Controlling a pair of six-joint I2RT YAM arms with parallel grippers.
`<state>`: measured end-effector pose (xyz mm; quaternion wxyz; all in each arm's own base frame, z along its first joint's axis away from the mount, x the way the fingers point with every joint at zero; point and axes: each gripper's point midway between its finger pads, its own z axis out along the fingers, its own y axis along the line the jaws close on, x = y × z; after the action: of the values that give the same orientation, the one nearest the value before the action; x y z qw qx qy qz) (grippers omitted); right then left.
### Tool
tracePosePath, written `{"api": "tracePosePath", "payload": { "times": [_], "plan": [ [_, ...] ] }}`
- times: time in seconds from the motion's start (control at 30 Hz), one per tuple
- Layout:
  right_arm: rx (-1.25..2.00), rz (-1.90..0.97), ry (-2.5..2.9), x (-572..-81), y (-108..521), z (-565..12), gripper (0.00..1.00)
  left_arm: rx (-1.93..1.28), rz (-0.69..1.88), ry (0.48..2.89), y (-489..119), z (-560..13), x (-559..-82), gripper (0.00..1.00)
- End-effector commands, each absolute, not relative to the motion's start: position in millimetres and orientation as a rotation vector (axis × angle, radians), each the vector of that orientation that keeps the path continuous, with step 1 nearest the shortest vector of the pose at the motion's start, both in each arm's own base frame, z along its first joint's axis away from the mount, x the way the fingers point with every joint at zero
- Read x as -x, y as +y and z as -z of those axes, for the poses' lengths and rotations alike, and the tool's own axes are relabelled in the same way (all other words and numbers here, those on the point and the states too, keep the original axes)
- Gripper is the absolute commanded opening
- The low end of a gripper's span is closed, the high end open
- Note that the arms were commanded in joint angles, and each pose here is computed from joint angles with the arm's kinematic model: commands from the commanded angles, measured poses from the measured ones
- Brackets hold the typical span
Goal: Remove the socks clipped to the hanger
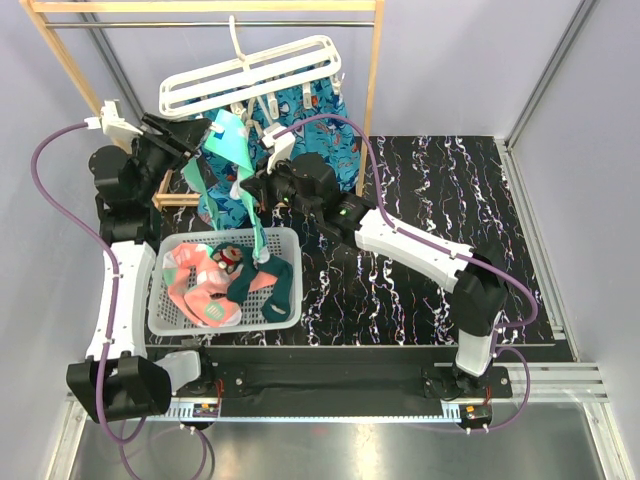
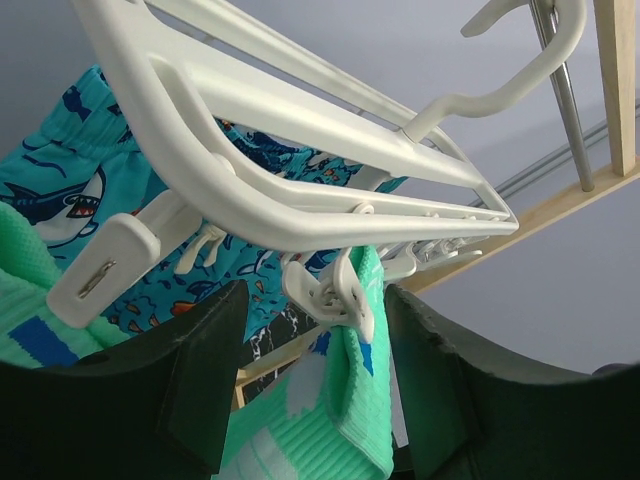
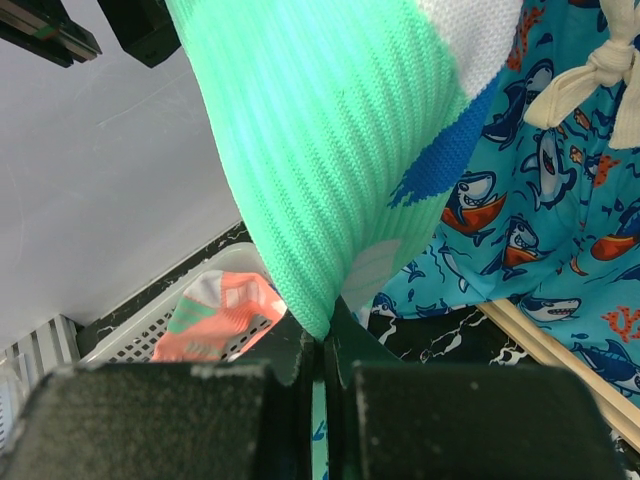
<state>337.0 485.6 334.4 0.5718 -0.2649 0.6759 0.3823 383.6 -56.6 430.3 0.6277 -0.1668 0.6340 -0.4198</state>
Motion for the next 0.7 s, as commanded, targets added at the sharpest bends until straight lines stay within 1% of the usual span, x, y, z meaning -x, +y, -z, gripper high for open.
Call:
{"api": "tracePosePath", "payload": {
  "times": [0.0,0.1,0.2,0.33,0.37,0.43,0.47,0.5,0.53,0.57,0.67],
  "plan": [
    [0.596,-0.933,1.525,-333,477,-366,0.00,0.354,0.967,1.375,-54,-448,-382,0.61],
    [0.596,-0.936,1.527,-333,476,-365,0.00,0.340,0.993,1.376,-57,-451,-385,0.60],
    [0.597,-0.938,1.529,-333,477,-364,0.00,0.344,1.009,1.377,-58,-452,-388,0.57],
    [0.598,-0.947,1.532,-331,478,-363,0.00,0.346,1.016,1.370,-58,-455,-390,0.48],
    [0.597,-0.947,1.531,-332,478,-364,0.00,0.346,1.022,1.372,-59,-455,-390,0.41],
    [0.598,-0.949,1.529,-332,478,-365,0.00,0.343,1.022,1.368,-59,-458,-390,0.33],
    [0.598,-0.949,1.533,-331,478,-363,0.00,0.347,1.019,1.367,-58,-457,-390,0.20],
    [0.598,-0.944,1.537,-332,478,-361,0.00,0.349,1.020,1.365,-58,-459,-390,0.13],
    [0.597,-0.943,1.541,-333,478,-360,0.00,0.349,1.020,1.365,-58,-460,-390,0.03],
    [0.598,-0.940,1.543,-333,479,-359,0.00,0.357,1.018,1.375,-58,-458,-390,0.00],
    [0.595,-0.939,1.553,-334,478,-356,0.00,0.360,1.014,1.374,-57,-460,-391,0.00]
  ]
}}
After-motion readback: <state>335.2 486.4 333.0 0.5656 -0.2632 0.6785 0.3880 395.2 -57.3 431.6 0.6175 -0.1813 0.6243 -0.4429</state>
